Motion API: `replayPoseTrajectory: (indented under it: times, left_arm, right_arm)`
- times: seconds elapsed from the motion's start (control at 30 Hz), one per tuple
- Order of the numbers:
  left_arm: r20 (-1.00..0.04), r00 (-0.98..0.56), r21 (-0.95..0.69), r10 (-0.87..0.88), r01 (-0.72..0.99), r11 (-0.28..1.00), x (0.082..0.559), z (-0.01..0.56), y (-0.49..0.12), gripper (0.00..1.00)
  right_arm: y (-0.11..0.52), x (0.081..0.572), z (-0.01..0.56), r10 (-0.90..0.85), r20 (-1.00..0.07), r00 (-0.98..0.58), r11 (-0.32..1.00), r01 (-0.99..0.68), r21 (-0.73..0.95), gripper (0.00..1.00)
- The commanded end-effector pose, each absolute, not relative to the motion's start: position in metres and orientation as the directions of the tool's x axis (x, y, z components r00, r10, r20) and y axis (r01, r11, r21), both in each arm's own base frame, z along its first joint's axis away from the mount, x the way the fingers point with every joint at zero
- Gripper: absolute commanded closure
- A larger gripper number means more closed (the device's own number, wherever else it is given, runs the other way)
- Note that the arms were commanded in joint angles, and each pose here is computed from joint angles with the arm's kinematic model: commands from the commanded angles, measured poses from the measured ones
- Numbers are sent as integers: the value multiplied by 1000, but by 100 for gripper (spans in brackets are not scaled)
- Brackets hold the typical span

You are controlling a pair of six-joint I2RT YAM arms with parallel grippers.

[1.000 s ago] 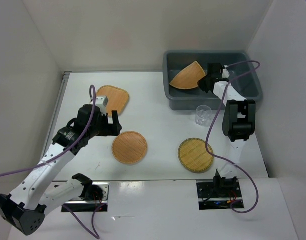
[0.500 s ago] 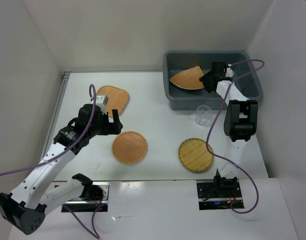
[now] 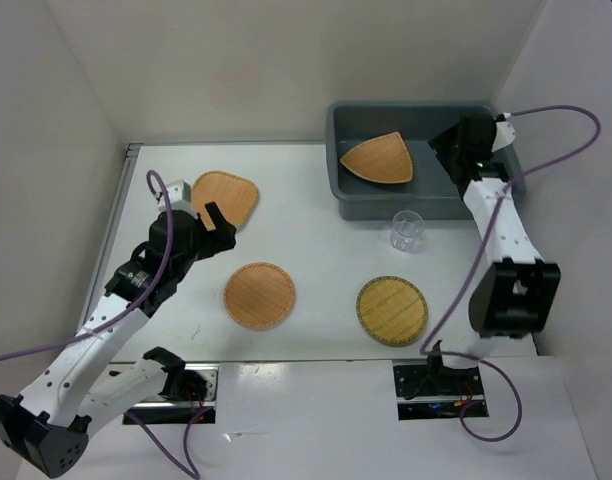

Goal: Place the mixed dishes into the plastic bin

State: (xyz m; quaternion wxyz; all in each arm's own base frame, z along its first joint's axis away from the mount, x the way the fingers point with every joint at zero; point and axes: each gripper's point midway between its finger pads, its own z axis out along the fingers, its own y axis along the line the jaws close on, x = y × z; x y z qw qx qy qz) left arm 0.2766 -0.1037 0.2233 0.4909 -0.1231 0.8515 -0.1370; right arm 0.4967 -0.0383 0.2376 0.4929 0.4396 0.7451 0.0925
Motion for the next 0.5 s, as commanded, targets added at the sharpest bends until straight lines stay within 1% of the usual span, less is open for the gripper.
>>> replayPoseTrajectory:
  times: [0.0, 0.03, 0.07, 0.1, 0.13, 0.17, 0.33, 0.43, 0.47]
  left_arm:
    - [-825, -284, -455, -488, -177, 873, 306, 255, -84, 4]
    - [-821, -286, -451, -495, -208, 868, 316, 247, -83, 5]
    - [-809, -282, -463, -516, -235, 854, 323, 242, -81, 8]
    - [-798, -282, -469, -533, -266, 842, 330, 235, -77, 13]
    - [-782, -290, -461, -551, -325, 826, 342, 216, -69, 15]
    - [-776, -280, -466, -566, -352, 812, 348, 210, -66, 16]
    - [-716, -242, -500, -655, -478, 722, 375, 172, -52, 16]
    - [-642, -252, -524, -724, -545, 654, 383, 139, -47, 16]
    - [-621, -245, -524, -745, -578, 626, 386, 130, -37, 16]
  right_arm:
    - [-10, 450, 313, 723, -673, -154, 676, 357, 645, 31]
    - [4, 437, 306, 715, -672, -192, 692, 334, 640, 31]
    - [28, 424, 313, 696, -682, -222, 716, 277, 641, 31]
    - [39, 403, 337, 691, -697, -191, 722, 217, 657, 31]
    - [49, 390, 326, 676, -700, -231, 737, 210, 643, 31]
    - [68, 378, 326, 658, -703, -269, 751, 162, 640, 29]
    - [97, 318, 297, 606, -659, -445, 757, 69, 650, 29]
    - [100, 297, 284, 595, -632, -496, 755, 76, 652, 29]
    - [101, 291, 288, 594, -633, -497, 752, 63, 657, 29]
